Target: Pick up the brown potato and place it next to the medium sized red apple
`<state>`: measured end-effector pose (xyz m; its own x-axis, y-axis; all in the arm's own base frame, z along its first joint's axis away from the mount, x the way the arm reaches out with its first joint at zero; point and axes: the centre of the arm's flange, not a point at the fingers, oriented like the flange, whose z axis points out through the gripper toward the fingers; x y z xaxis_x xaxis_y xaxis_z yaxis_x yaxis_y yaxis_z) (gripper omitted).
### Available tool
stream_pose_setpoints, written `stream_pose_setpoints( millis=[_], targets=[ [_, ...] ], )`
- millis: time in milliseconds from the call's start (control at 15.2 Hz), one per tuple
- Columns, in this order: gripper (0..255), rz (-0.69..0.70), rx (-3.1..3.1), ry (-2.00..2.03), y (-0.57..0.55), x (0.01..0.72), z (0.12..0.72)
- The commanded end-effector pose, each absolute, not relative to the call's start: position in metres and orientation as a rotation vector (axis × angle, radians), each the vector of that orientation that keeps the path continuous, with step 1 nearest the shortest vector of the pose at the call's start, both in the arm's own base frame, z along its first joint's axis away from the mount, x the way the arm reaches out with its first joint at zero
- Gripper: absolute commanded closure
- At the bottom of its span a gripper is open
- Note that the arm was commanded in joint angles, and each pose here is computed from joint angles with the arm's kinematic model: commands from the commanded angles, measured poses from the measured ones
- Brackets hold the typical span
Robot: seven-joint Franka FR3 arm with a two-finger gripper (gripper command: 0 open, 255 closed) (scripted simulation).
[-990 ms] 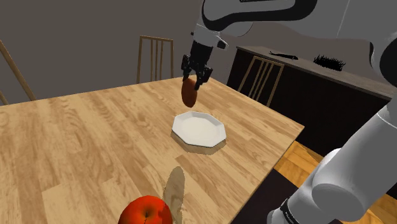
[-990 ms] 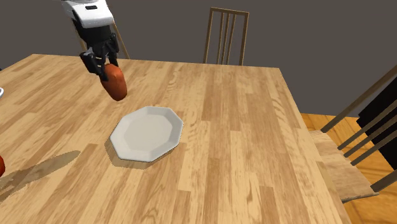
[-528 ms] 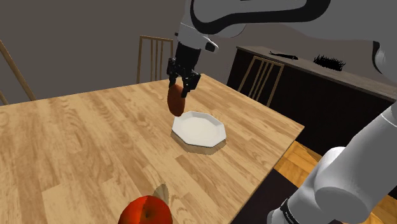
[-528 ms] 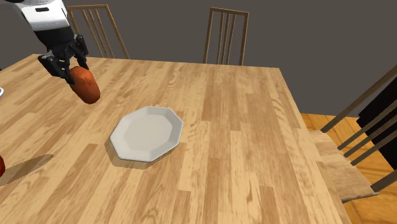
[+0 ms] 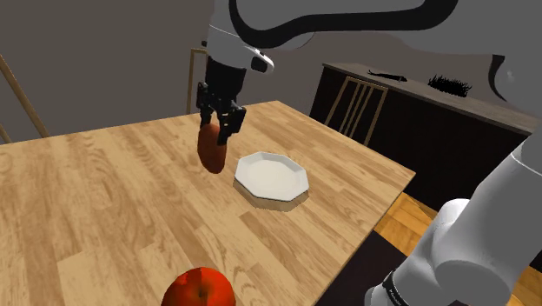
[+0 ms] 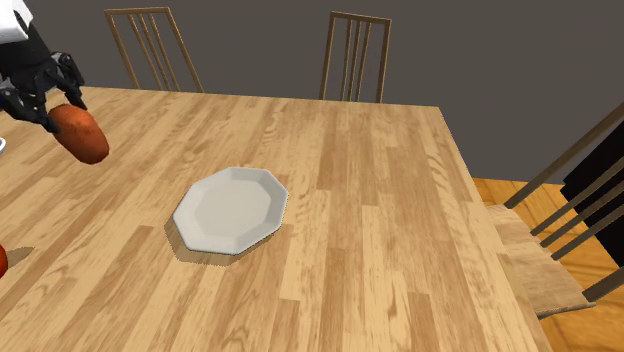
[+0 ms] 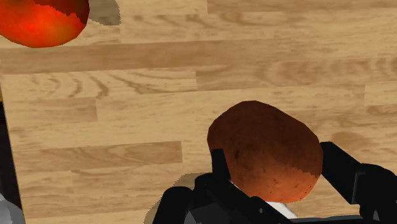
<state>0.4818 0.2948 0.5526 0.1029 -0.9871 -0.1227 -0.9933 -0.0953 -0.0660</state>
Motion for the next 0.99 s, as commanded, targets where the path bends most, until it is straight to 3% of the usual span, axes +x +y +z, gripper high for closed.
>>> stream_pose_setpoints(
  millis=[0,660,924],
  targets=[
    [255,0.071,-2.229,2.021,0.319,0.468,0.550],
    [255,0.071,-2.229,2.021,0.442,0.425,0.551],
    [255,0.071,-2.229,2.021,0.442,0.425,0.529]
  ],
)
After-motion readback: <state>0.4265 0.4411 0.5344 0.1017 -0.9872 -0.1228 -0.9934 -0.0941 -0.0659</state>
